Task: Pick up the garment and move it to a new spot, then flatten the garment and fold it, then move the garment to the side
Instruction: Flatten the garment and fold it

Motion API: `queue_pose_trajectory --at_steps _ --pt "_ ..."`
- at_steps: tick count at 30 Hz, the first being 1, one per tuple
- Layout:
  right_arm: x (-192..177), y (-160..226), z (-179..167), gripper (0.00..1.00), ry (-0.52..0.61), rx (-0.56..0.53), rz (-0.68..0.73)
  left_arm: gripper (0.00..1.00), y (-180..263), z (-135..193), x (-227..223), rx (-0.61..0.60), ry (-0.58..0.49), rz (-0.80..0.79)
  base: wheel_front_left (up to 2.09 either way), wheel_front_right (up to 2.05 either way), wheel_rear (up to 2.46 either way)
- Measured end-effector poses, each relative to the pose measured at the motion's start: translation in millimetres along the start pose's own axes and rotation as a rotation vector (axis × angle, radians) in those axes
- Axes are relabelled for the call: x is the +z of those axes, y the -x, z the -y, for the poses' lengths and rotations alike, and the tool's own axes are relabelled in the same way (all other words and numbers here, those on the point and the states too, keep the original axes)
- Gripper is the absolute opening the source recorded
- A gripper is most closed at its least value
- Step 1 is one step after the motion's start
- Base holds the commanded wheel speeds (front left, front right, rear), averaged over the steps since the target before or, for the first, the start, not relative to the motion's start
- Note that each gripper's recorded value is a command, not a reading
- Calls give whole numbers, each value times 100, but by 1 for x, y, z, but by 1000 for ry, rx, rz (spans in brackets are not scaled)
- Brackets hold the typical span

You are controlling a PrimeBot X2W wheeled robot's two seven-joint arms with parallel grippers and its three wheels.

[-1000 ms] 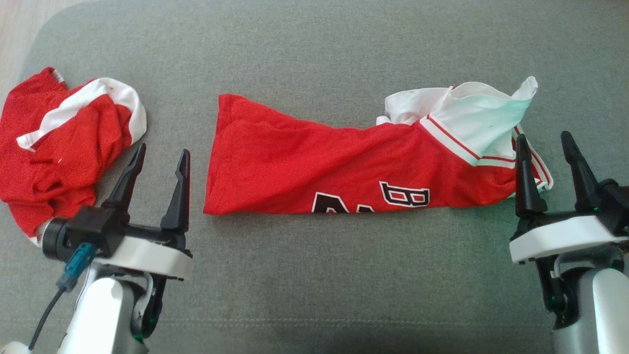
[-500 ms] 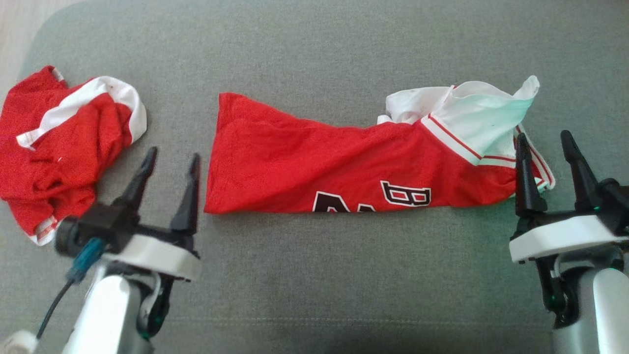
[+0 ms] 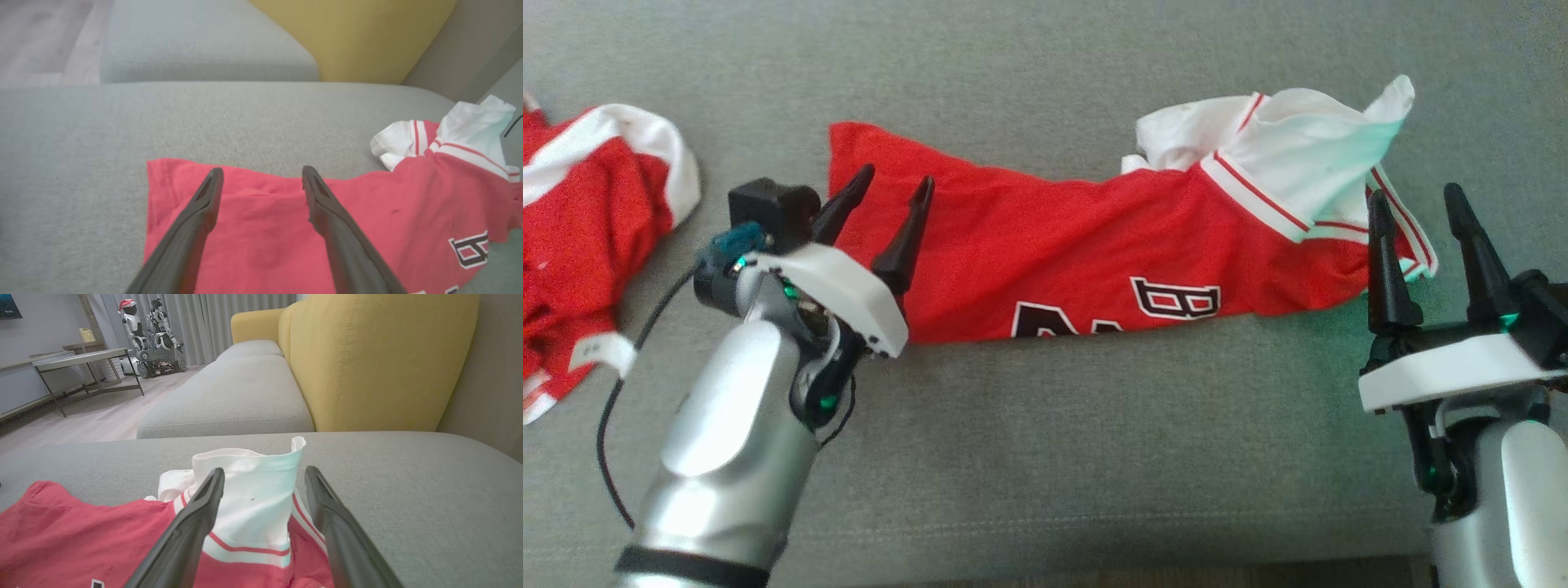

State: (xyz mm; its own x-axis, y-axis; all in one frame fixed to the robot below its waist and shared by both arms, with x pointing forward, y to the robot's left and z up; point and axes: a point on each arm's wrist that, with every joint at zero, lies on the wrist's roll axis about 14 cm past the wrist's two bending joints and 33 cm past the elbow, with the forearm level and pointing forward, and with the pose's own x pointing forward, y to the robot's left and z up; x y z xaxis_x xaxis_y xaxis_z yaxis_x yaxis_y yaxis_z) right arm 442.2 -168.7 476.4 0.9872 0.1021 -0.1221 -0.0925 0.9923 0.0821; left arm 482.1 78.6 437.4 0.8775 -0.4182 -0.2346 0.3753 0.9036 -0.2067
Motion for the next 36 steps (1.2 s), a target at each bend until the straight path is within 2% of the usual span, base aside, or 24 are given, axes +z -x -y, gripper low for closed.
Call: queue_pose_trajectory --at_steps 10,15,16,17,18,19,31,36 --pt "-20 1 16 100 -15 -43 -40 100 -19 -40 -52 67 15 -246 0 0 0" --pt "-17 -4 16 100 -26 -42 -29 100 -26 -45 -56 78 5 -280 0 0 0" --pt "-18 -4 16 100 -28 -43 -29 74 -27 -45 -55 77 2 -278 0 0 0" --pt "-18 -4 16 100 -29 -43 -31 35 -29 -45 -54 77 -2 -269 0 0 0" --pt "-19 -5 16 100 -29 -43 -32 9 -29 -45 -52 77 -5 -255 0 0 0" --pt "-19 -5 16 100 -30 -43 -33 0 -29 -45 -51 75 -10 -246 0 0 0" --pt "-20 -11 23 100 -36 -63 -38 0 -26 -41 -18 65 -98 -71 0 0 0" --pt "-21 -31 22 100 -24 -60 -49 0 -19 -39 -13 66 -97 -28 0 0 0"
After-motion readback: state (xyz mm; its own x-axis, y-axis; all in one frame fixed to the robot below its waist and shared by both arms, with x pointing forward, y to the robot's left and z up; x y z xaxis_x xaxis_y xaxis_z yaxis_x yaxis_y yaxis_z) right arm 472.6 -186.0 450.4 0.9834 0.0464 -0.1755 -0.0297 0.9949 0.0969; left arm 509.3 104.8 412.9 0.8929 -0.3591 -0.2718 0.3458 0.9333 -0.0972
